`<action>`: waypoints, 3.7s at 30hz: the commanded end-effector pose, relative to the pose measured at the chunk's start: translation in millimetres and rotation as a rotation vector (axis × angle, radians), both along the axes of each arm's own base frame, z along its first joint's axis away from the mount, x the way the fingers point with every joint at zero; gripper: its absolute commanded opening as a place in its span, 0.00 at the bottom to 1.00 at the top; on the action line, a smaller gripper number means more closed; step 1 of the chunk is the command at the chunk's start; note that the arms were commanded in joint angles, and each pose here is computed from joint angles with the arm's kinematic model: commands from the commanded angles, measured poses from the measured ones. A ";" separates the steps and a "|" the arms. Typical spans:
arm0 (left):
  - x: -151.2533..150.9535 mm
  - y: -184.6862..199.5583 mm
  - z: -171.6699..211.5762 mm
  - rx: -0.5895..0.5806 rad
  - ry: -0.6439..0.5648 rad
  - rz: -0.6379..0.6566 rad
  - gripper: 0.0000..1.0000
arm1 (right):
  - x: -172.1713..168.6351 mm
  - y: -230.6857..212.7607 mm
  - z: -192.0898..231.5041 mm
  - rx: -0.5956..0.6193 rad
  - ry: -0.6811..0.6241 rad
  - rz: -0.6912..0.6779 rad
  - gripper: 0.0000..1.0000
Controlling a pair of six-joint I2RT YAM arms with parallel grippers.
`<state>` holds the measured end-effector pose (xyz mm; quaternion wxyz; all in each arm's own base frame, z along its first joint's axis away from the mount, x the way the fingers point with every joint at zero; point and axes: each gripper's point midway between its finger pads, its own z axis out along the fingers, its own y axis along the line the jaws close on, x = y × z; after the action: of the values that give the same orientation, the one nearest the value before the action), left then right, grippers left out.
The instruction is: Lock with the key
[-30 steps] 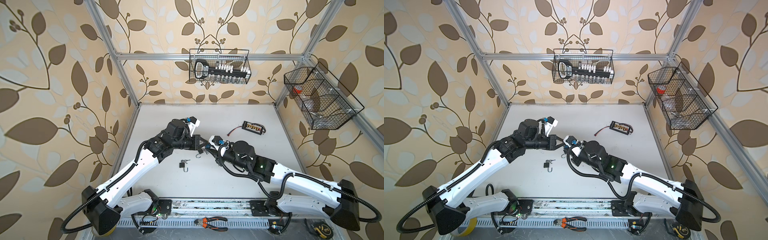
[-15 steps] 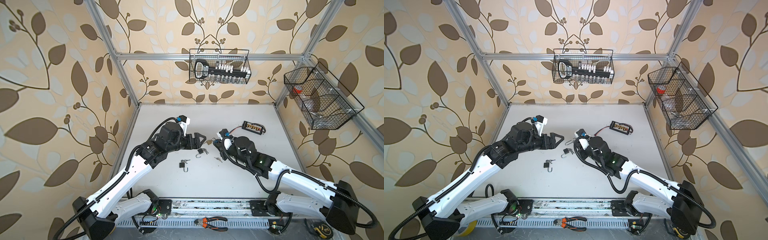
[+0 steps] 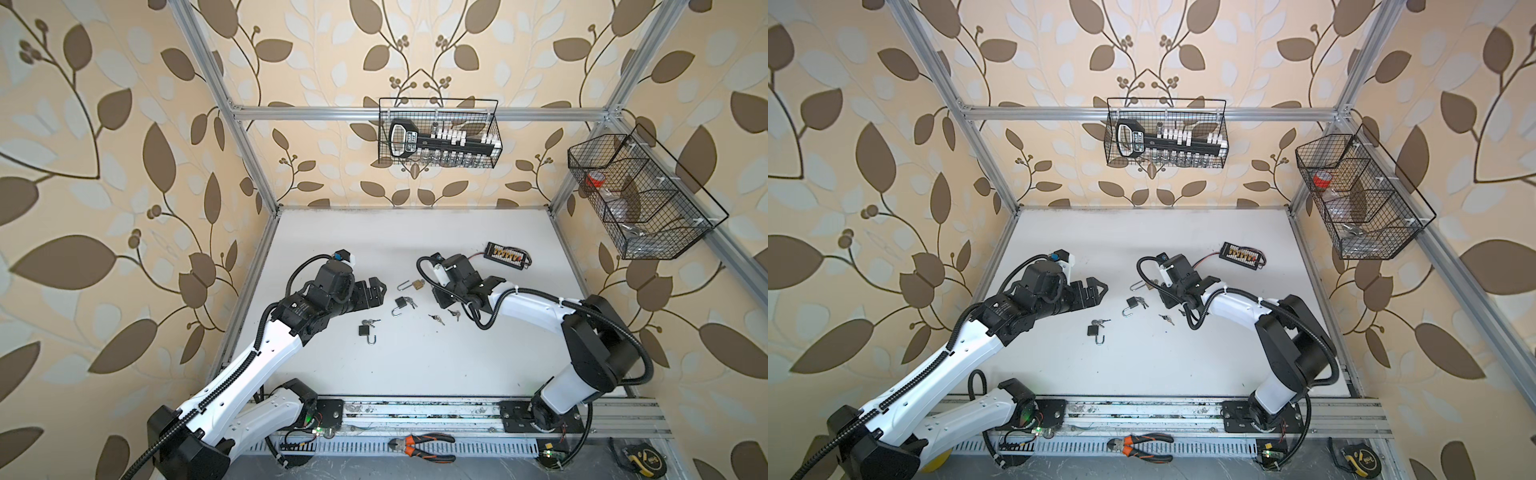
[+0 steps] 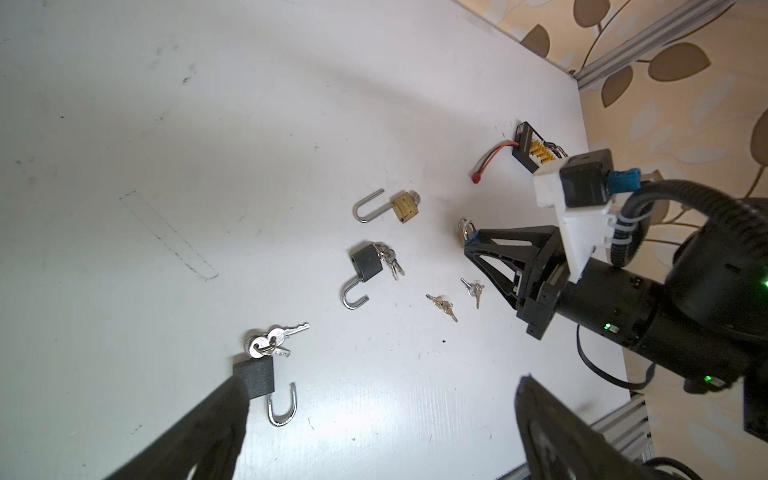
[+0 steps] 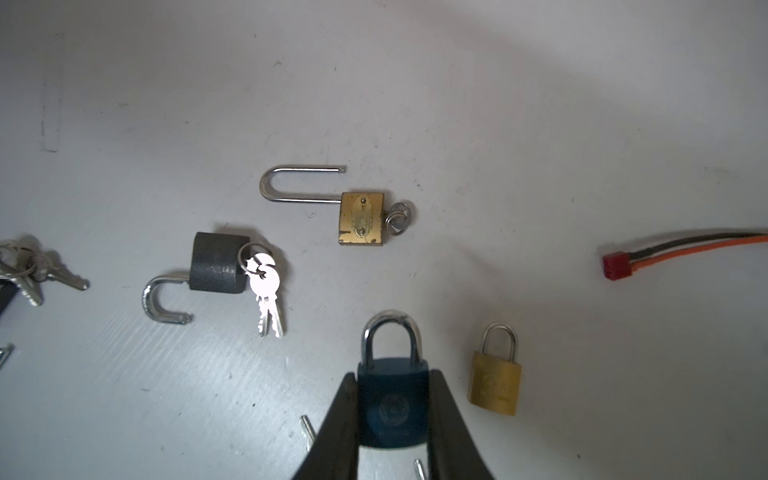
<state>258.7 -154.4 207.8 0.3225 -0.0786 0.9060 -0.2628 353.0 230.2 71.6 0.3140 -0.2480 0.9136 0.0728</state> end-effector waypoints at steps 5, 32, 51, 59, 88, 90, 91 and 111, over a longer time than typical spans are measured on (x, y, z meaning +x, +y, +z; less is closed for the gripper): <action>-1.2 9.1 4.5 -0.054 0.000 0.034 0.99 | 12.7 8.2 -23.7 -0.055 0.069 0.024 0.00; 1.3 11.5 -5.5 -0.094 0.039 0.043 0.99 | 18.4 9.8 -8.2 -0.031 0.022 0.043 0.44; 6.6 59.4 -25.2 -0.376 0.111 0.196 0.99 | -34.0 98.2 -18.0 0.029 0.055 0.748 0.62; -0.7 71.1 -21.3 -0.380 0.099 0.227 0.99 | -24.7 113.8 -34.7 0.010 0.102 0.855 0.66; -1.1 74.4 -20.2 -0.394 0.102 0.226 0.98 | -24.8 98.0 -69.7 -0.121 0.215 0.837 0.47; -1.1 74.9 -20.0 -0.393 0.103 0.229 0.98 | -25.5 97.6 -71.4 -0.144 0.196 0.837 0.45; -1.0 75.3 -18.8 -0.392 0.100 0.230 0.98 | -26.1 97.3 -71.6 -0.150 0.188 0.837 0.45; 0.0 78.2 -19.2 -0.379 0.094 0.235 0.98 | -31.4 97.0 -54.6 -0.121 0.129 0.788 0.28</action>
<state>256.5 -76.3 181.5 0.2774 -0.2678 0.8414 -0.3787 334.0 335.1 18.5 0.2048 -0.6017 0.7578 0.1473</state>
